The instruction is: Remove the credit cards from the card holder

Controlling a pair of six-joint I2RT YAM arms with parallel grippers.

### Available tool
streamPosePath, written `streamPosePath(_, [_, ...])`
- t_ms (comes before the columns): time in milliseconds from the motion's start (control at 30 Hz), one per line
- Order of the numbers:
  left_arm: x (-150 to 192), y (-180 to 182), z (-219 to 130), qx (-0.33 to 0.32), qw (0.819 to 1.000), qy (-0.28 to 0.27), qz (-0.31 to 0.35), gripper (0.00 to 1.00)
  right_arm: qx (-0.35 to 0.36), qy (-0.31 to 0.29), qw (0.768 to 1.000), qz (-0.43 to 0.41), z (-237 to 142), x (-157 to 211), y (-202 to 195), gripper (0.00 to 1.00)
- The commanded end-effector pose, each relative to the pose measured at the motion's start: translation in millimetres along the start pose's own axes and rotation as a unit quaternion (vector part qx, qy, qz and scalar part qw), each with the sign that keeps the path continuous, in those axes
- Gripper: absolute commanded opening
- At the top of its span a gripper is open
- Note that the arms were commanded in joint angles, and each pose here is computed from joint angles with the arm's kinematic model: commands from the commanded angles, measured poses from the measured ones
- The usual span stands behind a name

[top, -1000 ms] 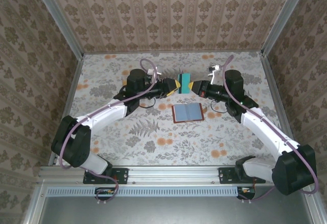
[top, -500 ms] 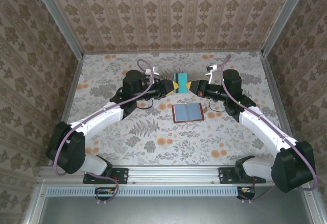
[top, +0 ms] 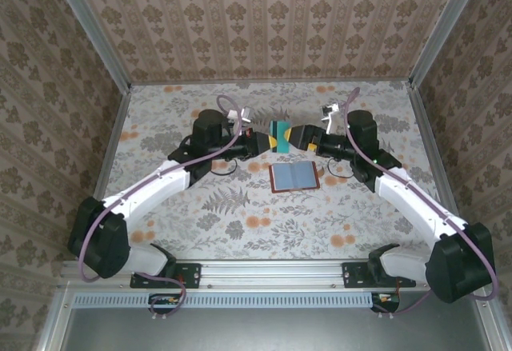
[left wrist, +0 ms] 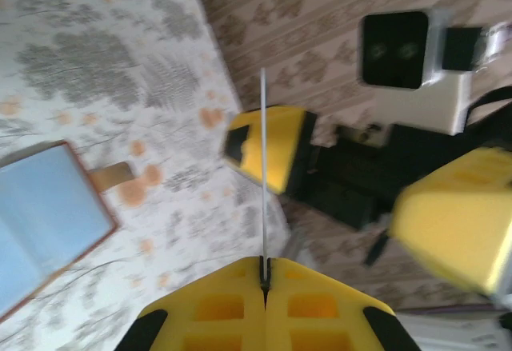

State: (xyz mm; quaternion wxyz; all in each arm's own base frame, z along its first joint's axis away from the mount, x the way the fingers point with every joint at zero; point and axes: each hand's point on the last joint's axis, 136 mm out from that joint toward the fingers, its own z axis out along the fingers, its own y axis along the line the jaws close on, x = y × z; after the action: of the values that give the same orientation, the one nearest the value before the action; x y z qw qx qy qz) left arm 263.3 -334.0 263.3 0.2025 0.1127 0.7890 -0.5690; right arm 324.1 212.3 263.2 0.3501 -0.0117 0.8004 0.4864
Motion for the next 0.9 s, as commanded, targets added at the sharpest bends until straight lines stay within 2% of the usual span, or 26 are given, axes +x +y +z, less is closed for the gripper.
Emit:
streamPosePath(0, [7.9, 14.6, -21.3, -0.091, 0.992, 0.036, 0.084, 0.0, 0.04, -0.017, 0.999, -0.023, -16.3, -1.8, -5.7, 1.0])
streamPosePath(67, [10.0, 32.1, -33.0, -0.154, 0.979, 0.056, 0.123, 0.0, 0.052, -0.019, 0.998, -0.03, -21.7, -0.4, -7.9, 1.0])
streamPosePath(167, [6.6, 52.5, -49.1, -0.225, 0.95, 0.077, 0.202, 0.0, 0.069, -0.02, 0.997, -0.039, -28.3, 0.8, -11.2, 1.0])
streamPosePath(267, [-5.0, 71.4, -65.9, -0.295, 0.901, 0.082, 0.307, 0.0, 0.077, -0.025, 0.996, -0.047, -33.6, 1.2, -11.8, 1.0])
streamPosePath(333, [-13.0, 79.8, -75.0, -0.327, 0.86, 0.093, 0.38, 0.0, 0.084, -0.028, 0.995, -0.052, -36.9, 0.6, -13.1, 1.0])
streamPosePath(433, [-20.0, 91.6, -81.8, -0.353, 0.799, 0.127, 0.469, 0.0, 0.09, -0.032, 0.994, -0.059, -41.5, -1.6, -13.7, 1.0])
streamPosePath(567, [-25.0, 119.8, -84.9, -0.384, 0.718, 0.189, 0.549, 0.0, 0.097, -0.043, 0.992, -0.064, -47.0, -6.8, -16.4, 1.0])
streamPosePath(633, [-22.2, 136.4, -84.3, -0.377, 0.675, 0.231, 0.59, 0.0, 0.099, -0.044, 0.992, -0.064, -48.1, -8.6, -18.4, 1.0])
streamPosePath(700, [-22.1, 148.8, -81.9, -0.369, 0.641, 0.254, 0.623, 0.0, 0.1, -0.047, 0.992, -0.065, -48.7, -11.2, -19.4, 1.0])
streamPosePath(767, [-23.7, 159.9, -80.0, -0.364, 0.612, 0.266, 0.649, 0.0, 0.102, -0.046, 0.992, -0.064, -48.9, -12.4, -21.2, 1.0])
streamPosePath(867, [-32.9, 169.5, -73.2, -0.359, 0.593, 0.261, 0.672, 0.0, 0.106, -0.048, 0.991, -0.061, -49.1, -14.9, -25.7, 1.0])
